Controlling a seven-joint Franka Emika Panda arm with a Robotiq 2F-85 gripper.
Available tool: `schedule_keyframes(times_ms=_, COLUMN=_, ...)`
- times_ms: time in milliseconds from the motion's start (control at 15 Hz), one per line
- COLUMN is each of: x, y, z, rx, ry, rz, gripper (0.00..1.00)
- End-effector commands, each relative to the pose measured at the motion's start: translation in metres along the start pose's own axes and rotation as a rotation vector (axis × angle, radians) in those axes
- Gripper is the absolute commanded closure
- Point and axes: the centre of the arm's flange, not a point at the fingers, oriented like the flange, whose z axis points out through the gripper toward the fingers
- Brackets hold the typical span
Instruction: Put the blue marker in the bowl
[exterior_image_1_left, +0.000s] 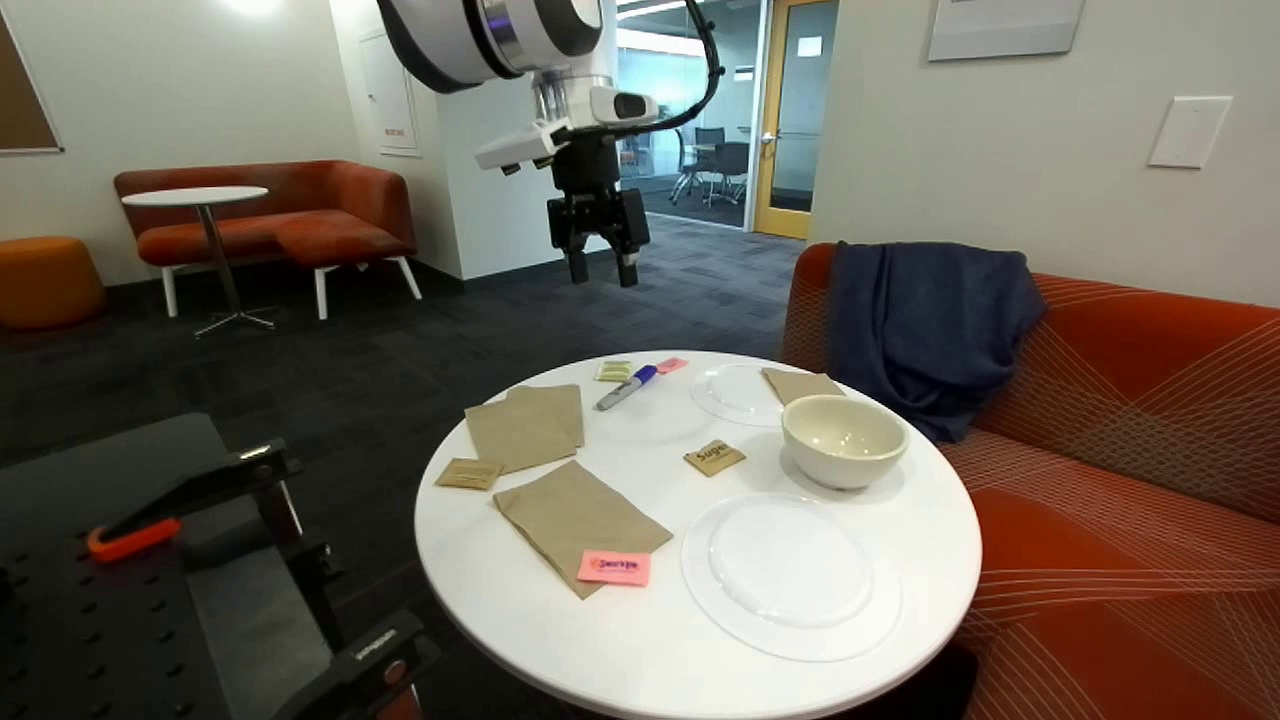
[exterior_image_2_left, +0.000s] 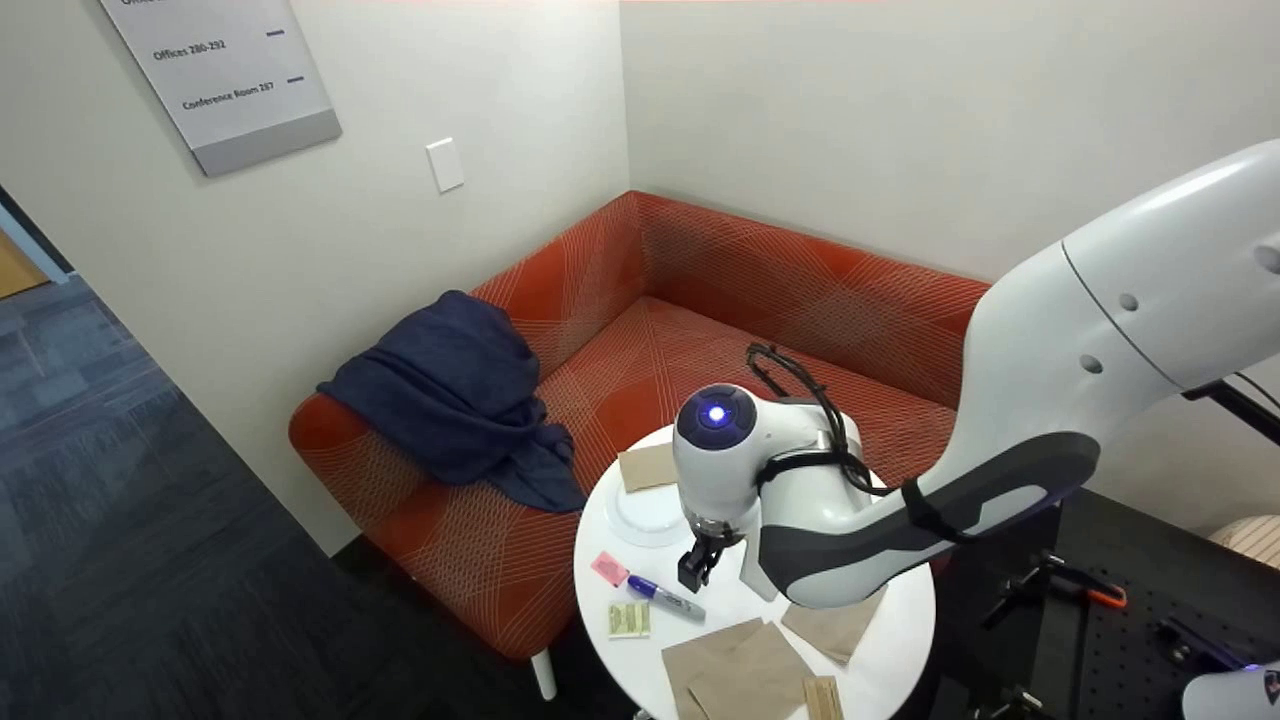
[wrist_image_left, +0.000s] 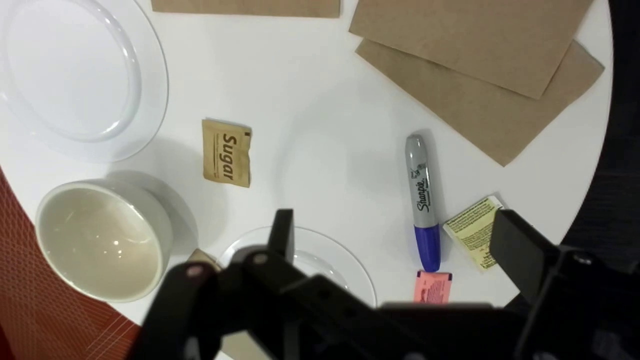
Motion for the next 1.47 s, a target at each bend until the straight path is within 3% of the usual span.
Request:
schedule_keyframes(times_ms=0, x=0.000, y=0.000, z=0.000, rx=0.000, ry=0.000, rz=0.000, gripper=0.00)
schedule_keyframes(times_ms=267, x=0.000, y=0.000, z=0.000, rx=0.000, ry=0.000, rz=0.000, gripper=0.00)
schedule_keyframes(times_ms=467, x=0.004, y=-0.004, z=0.017, rx=-0.018, ry=0.014, rz=0.007, gripper=0.00)
schedule_keyframes(times_ms=1400, x=0.029, y=-0.020, z=0.090, rx=0.043, ry=0.095, rz=-0.034, gripper=0.00)
